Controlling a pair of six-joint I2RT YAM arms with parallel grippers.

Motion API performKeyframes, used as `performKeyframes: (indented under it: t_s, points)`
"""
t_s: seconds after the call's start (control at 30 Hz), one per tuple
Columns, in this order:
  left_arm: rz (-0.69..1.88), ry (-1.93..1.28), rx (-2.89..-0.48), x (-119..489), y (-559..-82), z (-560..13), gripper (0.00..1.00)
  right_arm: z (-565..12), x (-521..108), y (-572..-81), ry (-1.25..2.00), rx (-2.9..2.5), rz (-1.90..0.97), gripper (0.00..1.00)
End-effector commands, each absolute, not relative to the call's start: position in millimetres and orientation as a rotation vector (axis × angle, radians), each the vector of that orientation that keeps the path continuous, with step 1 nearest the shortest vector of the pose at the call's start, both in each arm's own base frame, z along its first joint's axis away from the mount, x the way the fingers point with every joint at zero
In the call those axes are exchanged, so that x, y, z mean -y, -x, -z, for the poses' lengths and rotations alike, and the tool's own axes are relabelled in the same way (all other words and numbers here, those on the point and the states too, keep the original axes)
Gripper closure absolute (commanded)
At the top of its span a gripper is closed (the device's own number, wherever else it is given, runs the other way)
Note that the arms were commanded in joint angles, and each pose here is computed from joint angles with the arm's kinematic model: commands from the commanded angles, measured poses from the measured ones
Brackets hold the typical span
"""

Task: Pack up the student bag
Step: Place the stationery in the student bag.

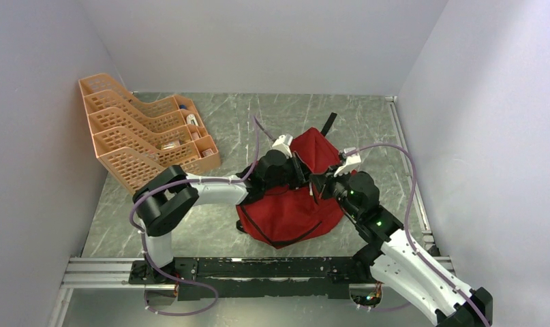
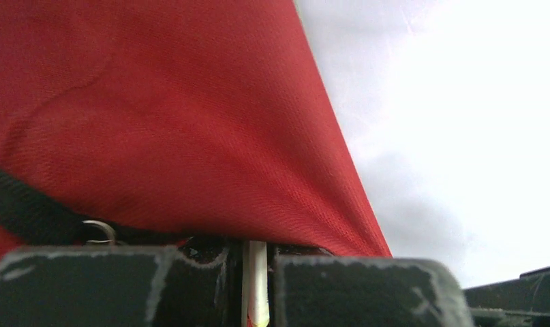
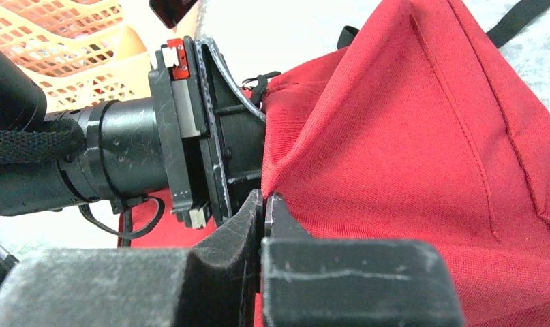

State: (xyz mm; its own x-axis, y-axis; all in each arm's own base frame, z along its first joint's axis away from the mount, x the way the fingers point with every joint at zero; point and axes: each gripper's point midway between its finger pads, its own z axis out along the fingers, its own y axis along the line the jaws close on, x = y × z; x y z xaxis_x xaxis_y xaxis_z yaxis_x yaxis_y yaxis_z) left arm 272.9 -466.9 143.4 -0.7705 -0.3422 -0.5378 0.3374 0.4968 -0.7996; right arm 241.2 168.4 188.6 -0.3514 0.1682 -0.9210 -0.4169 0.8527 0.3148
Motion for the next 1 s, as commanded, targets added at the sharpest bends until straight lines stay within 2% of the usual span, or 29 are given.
performKeyframes:
  t_s: [0.0, 0.17, 0.33, 0.43, 0.6, 0.77, 0.97]
  points:
    - [1.299, 0.198, -1.969, 461.8, -297.9, -158.3, 0.88, -200.9, -178.7, -230.2, 0.205, -1.798, -0.711, 1.0]
    - [1.316, 0.228, -1.987, 464.9, -298.5, -148.0, 0.77, -198.8, -178.0, -228.8, 0.201, -1.808, -0.712, 1.0]
    - [1.31, 0.205, -2.01, 468.8, -296.8, -141.9, 0.6, -196.7, -177.8, -229.6, 0.202, -1.815, -0.706, 1.0]
    - [1.299, 0.191, -2.017, 467.4, -295.5, -141.0, 0.55, -195.6, -177.8, -230.3, 0.205, -1.819, -0.699, 1.0]
    - [1.282, 0.135, -2.034, 464.5, -289.6, -144.2, 0.54, -195.6, -176.7, -231.8, 0.203, -1.822, -0.687, 1.0]
    - [1.297, 0.049, -2.028, 451.2, -271.9, -152.6, 0.62, -198.3, -169.9, -234.9, 0.171, -1.819, -0.652, 1.0]
    - [1.278, -0.013, -2.081, 418.8, -242.2, -145.5, 0.64, -194.4, -161.7, -239.4, 0.135, -1.828, -0.6, 1.0]
